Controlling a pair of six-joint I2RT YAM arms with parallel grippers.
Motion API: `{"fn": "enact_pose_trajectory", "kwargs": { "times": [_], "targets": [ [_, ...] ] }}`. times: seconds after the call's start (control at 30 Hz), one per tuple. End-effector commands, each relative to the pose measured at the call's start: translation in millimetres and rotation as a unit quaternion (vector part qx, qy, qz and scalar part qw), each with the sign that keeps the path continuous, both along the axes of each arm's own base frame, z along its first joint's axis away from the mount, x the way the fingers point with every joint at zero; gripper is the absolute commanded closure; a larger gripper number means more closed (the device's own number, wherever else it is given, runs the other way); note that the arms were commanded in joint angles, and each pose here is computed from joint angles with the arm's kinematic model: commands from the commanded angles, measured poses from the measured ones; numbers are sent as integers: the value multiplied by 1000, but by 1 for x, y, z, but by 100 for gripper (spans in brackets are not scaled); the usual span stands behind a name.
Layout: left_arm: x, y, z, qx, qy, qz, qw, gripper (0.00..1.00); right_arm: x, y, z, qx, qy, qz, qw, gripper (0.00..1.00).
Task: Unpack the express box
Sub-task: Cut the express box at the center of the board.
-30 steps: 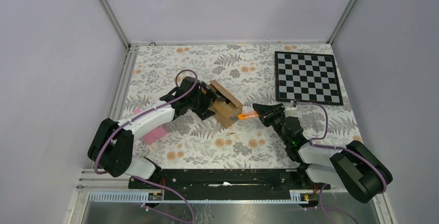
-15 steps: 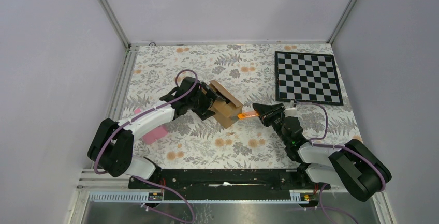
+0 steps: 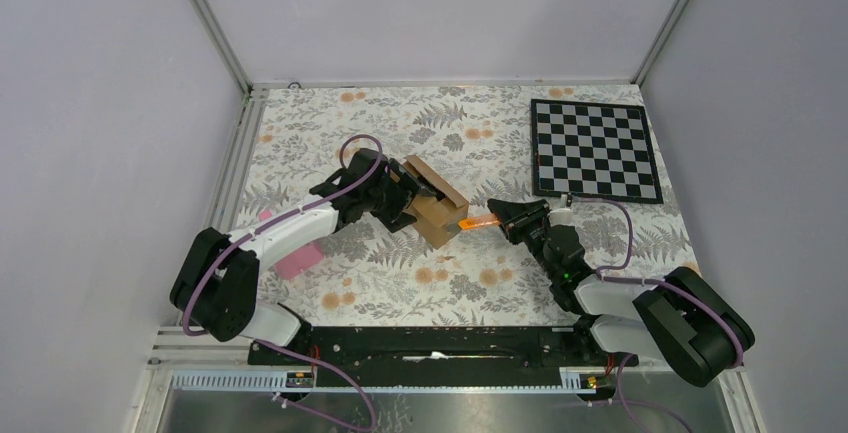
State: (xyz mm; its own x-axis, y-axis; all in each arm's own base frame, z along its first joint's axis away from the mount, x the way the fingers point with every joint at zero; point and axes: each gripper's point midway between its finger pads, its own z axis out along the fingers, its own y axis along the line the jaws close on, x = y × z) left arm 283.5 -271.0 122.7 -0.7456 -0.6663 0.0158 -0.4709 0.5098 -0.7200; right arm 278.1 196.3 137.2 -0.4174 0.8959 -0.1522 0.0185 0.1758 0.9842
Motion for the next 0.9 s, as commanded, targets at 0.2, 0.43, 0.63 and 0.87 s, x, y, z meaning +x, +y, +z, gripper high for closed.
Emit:
{"fn": "enact_pose_trajectory", "kwargs": {
  "times": [0.2, 0.43, 0.63, 0.87],
  "targets": [
    [4, -6, 9, -18, -12, 1, 1000, 23, 9, 3, 25, 26, -33, -14, 999, 100],
    [4, -7, 9, -19, -12, -1, 1000, 23, 11, 4, 24, 28, -33, -18, 999, 100],
    [3, -7, 8, -19, -10, 0, 1000, 23, 12, 2, 25, 32, -33, -25, 999, 100],
    [2, -9, 5, -19, -6, 0, 1000, 24, 13, 0, 27, 44, -33, -31, 998, 100]
  ]
}}
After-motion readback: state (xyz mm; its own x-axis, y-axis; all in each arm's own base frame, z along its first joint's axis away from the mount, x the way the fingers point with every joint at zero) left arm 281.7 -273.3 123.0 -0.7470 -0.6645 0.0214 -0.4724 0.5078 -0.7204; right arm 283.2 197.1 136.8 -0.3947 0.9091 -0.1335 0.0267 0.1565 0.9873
